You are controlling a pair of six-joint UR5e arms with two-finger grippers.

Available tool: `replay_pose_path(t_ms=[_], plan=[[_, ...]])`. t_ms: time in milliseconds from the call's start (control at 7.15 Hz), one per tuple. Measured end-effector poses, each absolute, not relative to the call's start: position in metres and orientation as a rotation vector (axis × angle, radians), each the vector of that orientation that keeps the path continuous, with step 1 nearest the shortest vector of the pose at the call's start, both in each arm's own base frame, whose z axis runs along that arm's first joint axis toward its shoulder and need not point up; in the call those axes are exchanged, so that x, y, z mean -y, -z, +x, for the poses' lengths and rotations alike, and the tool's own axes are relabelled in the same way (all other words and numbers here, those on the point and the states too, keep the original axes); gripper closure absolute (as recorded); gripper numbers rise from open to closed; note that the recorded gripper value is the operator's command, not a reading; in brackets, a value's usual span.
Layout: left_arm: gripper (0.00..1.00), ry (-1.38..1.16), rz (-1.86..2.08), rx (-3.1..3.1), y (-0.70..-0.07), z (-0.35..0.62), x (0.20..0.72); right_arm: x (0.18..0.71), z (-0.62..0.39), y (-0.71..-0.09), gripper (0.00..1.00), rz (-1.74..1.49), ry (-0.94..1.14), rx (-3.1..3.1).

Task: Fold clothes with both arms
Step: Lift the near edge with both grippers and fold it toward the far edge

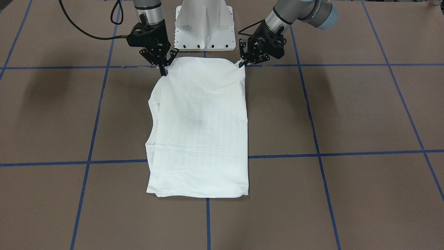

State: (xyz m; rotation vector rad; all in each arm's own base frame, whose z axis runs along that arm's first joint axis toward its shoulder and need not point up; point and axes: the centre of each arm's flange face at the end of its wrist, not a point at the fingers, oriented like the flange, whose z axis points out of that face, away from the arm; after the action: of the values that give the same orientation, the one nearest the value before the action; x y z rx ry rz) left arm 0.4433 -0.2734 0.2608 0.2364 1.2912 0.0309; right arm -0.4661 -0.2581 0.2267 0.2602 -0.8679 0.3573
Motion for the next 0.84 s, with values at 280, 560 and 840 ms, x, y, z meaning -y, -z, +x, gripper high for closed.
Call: replay_pose_path(t_ms=[280,560,840], plan=[[1.00,-0.061,0.195,-1.294,-0.209,0.404,0.254,0.238,-0.439,-0.202,1.00,0.243,-0.343,0.883],[1.00,-0.076,0.165,-1.268,-0.169,0.392,0.255,0.243,-0.432,-0.198,1.00,0.246,-0.350,0.876],[1.00,-0.043,0.215,-1.212,-0.152,0.405,0.300,0.269,-0.428,-0.201,1.00,0.270,-0.386,0.853]])
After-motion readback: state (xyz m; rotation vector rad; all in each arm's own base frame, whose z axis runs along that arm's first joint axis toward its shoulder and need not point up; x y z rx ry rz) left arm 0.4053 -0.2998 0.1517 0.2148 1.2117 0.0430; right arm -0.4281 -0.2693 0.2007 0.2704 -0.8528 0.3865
